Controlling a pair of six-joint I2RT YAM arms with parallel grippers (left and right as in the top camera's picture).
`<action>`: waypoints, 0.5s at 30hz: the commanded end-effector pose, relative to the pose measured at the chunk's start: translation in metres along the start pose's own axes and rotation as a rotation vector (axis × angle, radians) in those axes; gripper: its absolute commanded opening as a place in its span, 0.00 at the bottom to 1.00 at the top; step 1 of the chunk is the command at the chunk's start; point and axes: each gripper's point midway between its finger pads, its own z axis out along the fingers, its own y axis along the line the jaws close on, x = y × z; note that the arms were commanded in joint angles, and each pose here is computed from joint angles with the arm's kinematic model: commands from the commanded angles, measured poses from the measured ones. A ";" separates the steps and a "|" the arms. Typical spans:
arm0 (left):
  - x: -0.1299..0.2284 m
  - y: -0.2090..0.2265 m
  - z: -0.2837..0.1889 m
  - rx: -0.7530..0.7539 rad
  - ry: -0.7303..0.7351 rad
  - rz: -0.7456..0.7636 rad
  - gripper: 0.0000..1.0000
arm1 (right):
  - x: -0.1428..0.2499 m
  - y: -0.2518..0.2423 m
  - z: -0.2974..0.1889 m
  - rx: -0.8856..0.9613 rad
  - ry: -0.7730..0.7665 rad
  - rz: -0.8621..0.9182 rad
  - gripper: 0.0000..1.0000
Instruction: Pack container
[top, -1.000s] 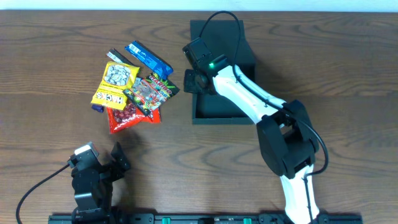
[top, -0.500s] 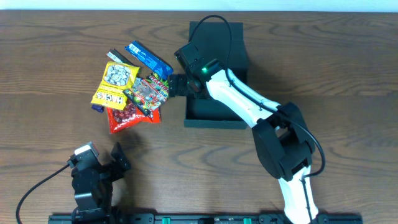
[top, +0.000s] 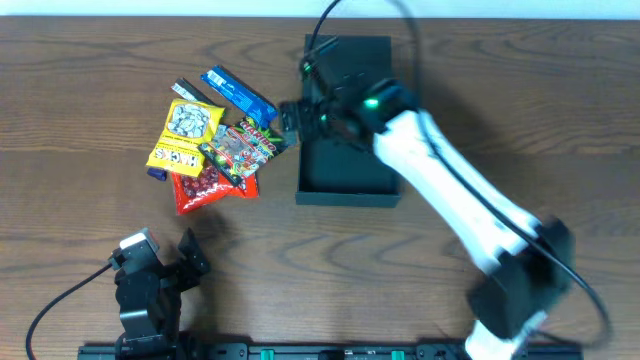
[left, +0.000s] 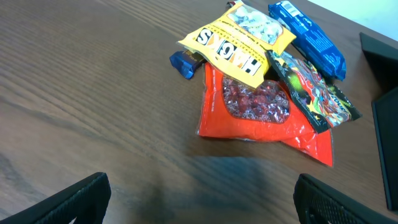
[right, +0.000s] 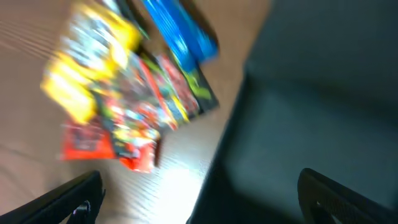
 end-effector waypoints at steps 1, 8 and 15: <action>0.003 0.000 0.001 0.000 0.003 0.016 0.95 | -0.025 0.006 -0.049 0.001 -0.123 -0.146 0.99; 0.003 0.000 0.001 0.000 0.003 0.016 0.95 | -0.020 -0.023 -0.076 0.152 -0.120 -0.249 0.99; 0.003 0.000 0.001 0.000 0.003 0.016 0.95 | -0.006 -0.038 -0.072 0.211 -0.060 -0.271 0.99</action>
